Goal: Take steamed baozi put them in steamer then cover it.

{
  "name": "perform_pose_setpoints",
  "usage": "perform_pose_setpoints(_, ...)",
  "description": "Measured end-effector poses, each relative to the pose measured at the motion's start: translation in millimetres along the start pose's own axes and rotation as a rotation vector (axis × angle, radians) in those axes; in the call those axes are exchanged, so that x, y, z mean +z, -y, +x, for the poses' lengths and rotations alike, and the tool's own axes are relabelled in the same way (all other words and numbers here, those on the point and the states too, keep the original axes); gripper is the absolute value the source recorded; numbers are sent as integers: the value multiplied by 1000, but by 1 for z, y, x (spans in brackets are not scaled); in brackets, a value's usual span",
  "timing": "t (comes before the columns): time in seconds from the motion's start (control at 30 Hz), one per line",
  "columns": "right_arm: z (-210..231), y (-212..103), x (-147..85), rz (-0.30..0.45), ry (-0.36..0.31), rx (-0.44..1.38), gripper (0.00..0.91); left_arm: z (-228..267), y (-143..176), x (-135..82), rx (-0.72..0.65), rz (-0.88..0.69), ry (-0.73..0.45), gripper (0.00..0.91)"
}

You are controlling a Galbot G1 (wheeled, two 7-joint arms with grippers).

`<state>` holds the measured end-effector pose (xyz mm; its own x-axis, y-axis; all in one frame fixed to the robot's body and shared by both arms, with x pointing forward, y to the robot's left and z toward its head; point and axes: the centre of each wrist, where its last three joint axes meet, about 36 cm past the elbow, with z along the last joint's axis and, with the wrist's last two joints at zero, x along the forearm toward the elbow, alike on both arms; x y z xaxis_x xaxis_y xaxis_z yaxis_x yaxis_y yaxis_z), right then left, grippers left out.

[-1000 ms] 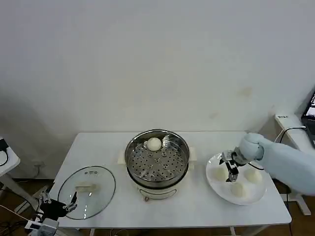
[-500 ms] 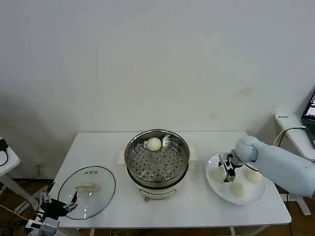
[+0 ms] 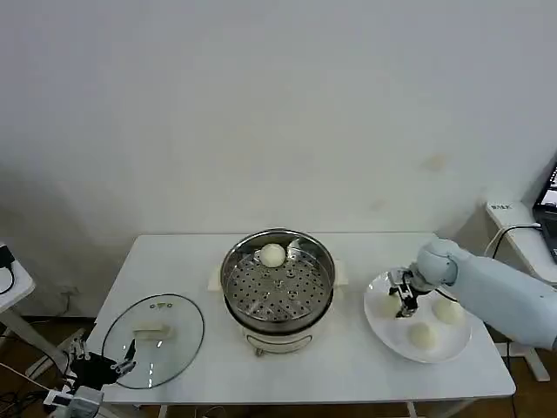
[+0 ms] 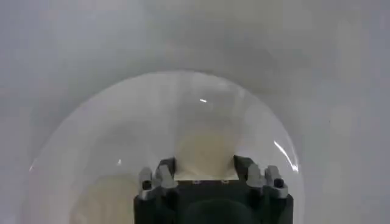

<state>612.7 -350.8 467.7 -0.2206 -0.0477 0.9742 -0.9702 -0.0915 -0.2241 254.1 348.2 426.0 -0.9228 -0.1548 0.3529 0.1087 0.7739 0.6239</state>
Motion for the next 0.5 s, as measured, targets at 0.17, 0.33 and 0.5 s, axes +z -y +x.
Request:
perform_pose_setpoints(0.17,28,12,2,3,-1,40,645,0,-1,-1,2,-5,3,907)
perform_pose_setpoints(0.33,64,32,-6,17,10,99,645,-1,-2,-3,3,-8,10,907)
perform_pose_setpoints(0.5,107,56,-29,40,42,167,655,-2,-2,-5,3,-11,16,907)
